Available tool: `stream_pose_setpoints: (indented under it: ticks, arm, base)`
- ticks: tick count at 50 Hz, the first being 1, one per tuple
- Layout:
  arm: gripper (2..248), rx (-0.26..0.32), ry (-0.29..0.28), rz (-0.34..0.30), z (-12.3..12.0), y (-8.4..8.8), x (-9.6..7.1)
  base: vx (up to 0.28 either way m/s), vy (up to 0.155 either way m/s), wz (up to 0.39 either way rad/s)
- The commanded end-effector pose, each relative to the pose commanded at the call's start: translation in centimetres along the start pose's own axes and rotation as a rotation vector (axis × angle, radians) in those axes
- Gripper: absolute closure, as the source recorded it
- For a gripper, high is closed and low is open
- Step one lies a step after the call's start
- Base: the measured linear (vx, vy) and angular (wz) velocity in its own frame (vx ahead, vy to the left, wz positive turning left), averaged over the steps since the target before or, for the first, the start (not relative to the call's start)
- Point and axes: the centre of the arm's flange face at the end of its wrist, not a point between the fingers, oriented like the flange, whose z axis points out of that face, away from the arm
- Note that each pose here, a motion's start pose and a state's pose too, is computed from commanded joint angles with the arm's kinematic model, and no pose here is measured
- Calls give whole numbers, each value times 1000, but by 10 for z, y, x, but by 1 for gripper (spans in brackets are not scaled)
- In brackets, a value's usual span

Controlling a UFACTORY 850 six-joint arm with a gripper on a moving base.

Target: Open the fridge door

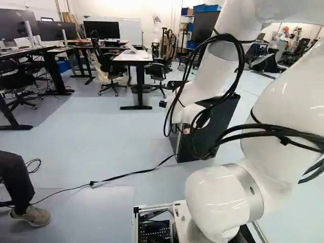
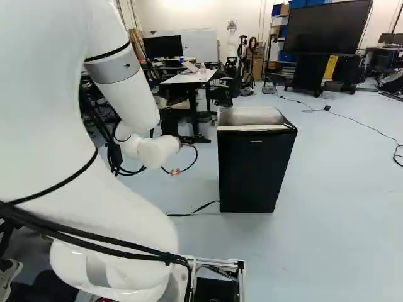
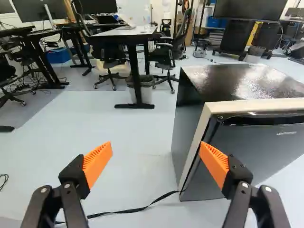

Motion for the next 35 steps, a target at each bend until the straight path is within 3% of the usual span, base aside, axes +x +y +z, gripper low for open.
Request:
stream_pose_setpoints:
  ticks: [12, 35]
  arm:
    - [3, -19, -11, 22, 24, -5, 4]
    - [3, -100, -55, 85, 75, -6, -4]
  base:
    - [0, 0, 0]
    - [0, 0, 0]
